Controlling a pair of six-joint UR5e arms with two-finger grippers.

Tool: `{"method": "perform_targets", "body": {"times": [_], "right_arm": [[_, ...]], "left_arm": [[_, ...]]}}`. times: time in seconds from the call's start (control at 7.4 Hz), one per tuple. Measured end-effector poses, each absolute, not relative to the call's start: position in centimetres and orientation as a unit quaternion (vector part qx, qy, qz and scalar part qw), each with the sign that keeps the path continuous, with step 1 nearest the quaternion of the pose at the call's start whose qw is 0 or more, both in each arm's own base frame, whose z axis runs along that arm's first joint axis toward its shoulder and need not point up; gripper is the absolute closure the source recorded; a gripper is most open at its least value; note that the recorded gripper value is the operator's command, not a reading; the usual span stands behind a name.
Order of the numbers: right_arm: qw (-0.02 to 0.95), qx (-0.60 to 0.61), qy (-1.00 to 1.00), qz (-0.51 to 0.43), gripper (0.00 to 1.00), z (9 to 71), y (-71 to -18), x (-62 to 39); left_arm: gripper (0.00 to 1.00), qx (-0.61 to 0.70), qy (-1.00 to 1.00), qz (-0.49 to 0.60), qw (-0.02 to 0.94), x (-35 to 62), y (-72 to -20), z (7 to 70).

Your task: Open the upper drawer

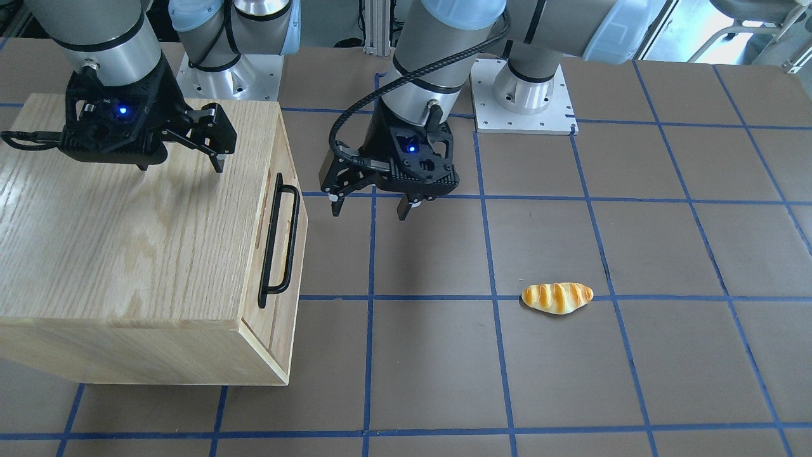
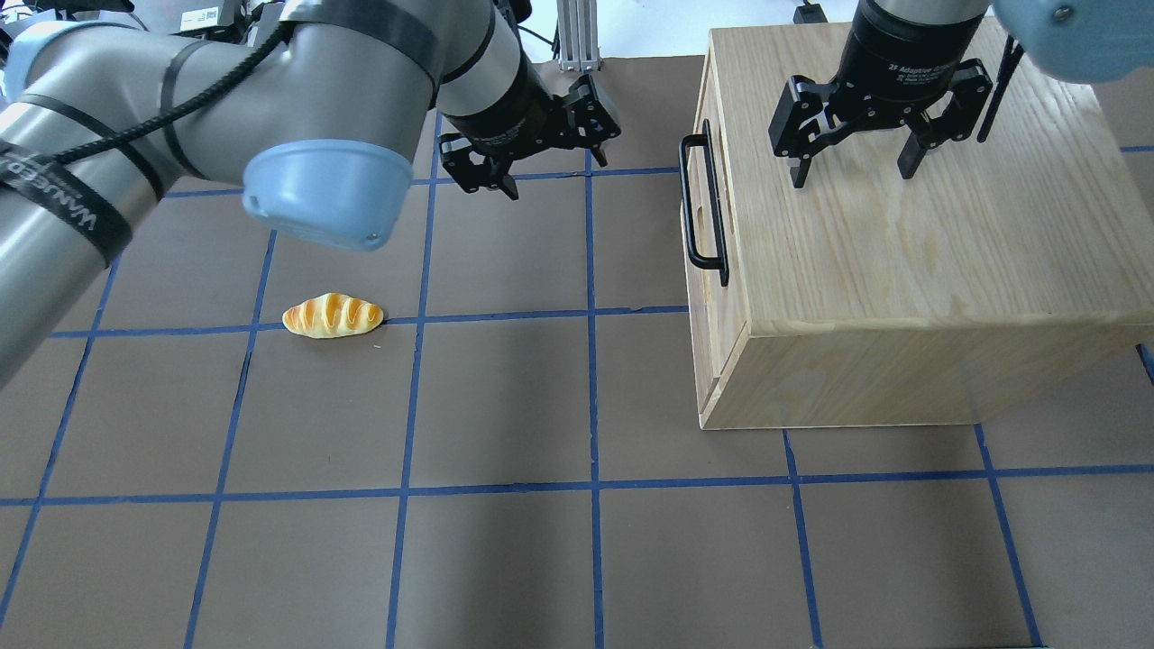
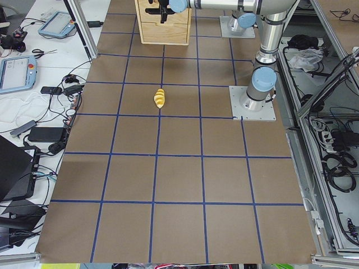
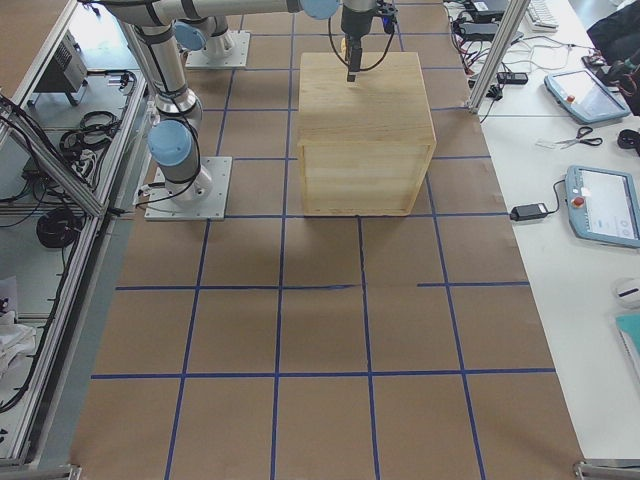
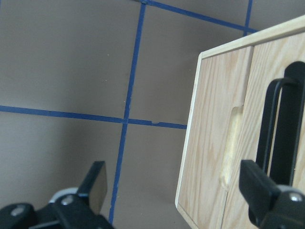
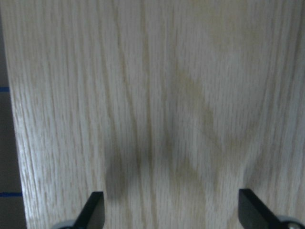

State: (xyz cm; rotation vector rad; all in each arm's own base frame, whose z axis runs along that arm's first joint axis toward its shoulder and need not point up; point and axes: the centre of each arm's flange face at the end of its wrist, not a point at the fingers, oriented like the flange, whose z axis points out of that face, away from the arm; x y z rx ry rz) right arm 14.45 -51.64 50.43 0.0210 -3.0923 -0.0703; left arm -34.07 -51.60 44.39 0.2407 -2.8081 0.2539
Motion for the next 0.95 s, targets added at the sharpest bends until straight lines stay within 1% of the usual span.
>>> {"method": "perform_targets", "body": {"times": [0.41, 0.95], "right_arm": [[0.024, 0.007, -0.999, -0.022, 0.00, 50.5, -51.6, 14.5], [0.024, 0.007, -0.999, -0.022, 0.00, 50.5, -51.6, 14.5]], "left_arm": [[0.00, 0.094, -0.976, 0.089, 0.173, -38.7, -51.6, 41.1], [0.00, 0.100, -0.976, 0.086, 0.175, -39.9, -52.2, 39.2]]}}
